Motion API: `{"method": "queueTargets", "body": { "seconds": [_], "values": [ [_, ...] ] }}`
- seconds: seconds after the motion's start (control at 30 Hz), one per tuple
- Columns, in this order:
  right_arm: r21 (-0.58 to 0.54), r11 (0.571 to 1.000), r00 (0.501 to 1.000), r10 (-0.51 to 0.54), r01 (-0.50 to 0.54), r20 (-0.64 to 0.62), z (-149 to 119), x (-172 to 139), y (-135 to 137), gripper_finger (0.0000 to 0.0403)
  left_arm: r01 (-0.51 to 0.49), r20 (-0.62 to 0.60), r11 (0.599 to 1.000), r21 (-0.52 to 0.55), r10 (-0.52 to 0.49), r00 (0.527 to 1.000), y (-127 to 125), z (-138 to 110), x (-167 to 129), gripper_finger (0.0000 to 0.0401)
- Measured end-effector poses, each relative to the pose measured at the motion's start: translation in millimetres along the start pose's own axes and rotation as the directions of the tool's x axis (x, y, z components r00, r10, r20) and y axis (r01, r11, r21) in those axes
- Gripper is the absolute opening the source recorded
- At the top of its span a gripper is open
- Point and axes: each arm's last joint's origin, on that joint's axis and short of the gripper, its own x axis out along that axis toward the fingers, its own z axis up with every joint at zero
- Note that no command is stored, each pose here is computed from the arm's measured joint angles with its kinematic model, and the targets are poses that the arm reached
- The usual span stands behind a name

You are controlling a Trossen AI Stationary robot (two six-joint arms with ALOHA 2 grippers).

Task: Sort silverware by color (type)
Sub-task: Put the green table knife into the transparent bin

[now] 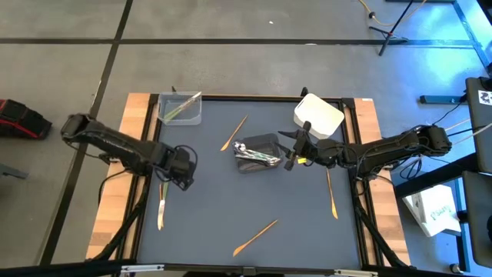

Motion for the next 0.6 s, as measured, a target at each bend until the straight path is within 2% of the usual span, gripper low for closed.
{"method": "queueTargets", "body": {
  "seconds": [0.4,0.6],
  "values": [
    [0.139,0.98,0.989,0.149,-0.146,-0.012,-3.4,-0.5,5.2,0.0179,-0.006,0.003,0.994,-0.113,0.007,1.0,-8.2,-42.7,2.6,0.014],
    [0.131,0.967,0.973,0.227,-0.219,-0.048,-8.1,-1.2,8.1,0.0179,-0.023,0.016,0.987,-0.156,0.026,1.0,-11.1,-53.0,5.5,0.014]
  ]
}}
